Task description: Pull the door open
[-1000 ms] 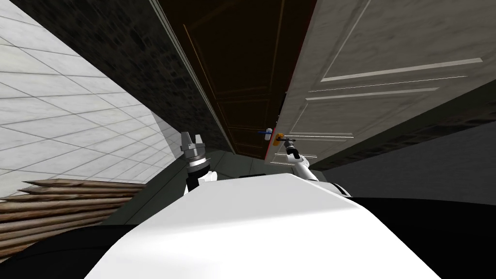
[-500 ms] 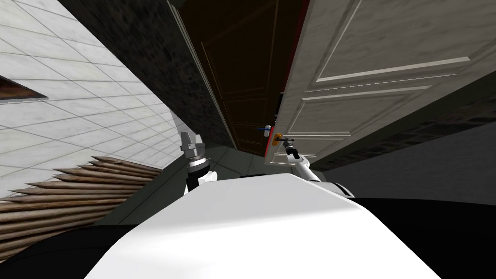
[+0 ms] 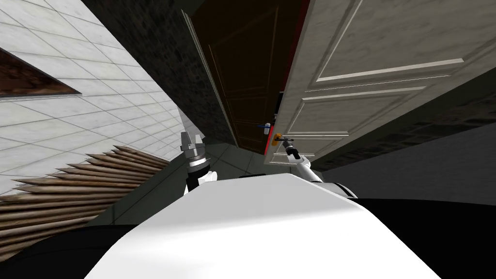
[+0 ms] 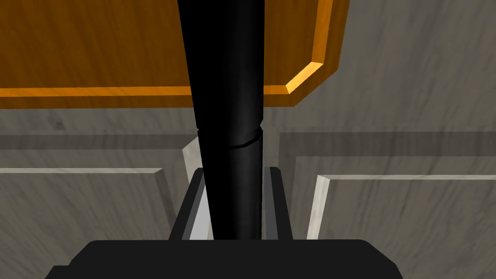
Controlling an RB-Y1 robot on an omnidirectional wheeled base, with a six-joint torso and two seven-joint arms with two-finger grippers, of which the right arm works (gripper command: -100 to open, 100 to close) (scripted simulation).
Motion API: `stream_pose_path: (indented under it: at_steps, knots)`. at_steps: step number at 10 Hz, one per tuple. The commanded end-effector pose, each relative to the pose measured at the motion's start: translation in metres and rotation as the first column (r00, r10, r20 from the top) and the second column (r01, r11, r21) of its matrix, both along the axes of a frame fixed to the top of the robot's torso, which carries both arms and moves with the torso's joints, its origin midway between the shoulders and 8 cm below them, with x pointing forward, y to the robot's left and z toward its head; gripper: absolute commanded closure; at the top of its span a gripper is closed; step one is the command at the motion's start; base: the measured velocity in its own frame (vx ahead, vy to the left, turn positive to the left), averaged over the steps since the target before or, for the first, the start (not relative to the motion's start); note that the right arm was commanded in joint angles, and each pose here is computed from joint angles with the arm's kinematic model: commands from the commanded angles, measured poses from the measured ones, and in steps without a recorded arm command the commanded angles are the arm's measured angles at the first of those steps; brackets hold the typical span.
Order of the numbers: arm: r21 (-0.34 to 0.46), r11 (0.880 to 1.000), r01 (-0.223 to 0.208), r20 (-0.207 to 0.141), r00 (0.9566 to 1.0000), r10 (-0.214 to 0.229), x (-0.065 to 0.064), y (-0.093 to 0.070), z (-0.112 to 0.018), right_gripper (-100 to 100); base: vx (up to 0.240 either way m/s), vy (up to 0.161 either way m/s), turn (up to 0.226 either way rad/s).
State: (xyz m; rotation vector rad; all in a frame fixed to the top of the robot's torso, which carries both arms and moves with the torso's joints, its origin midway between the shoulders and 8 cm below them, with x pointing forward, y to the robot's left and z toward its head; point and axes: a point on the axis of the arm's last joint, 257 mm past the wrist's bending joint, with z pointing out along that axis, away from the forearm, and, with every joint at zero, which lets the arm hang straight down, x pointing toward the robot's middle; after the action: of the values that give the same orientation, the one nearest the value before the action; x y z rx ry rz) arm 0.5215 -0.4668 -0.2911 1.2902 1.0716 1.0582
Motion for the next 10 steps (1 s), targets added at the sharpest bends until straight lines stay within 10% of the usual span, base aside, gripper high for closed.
stream_pose_path:
  at_steps: [1, 10]
  knots:
    - [0.003, 1.0, -0.024, 0.0, 0.9997, 0.024, 0.0, 0.008, -0.002, 100, -0.21, -0.042, 0.1]
    - [0.002, 0.992, -0.129, 0.0, 0.9916, 0.129, -0.009, 0.026, -0.002, 100, -0.223, -0.072, 0.111]
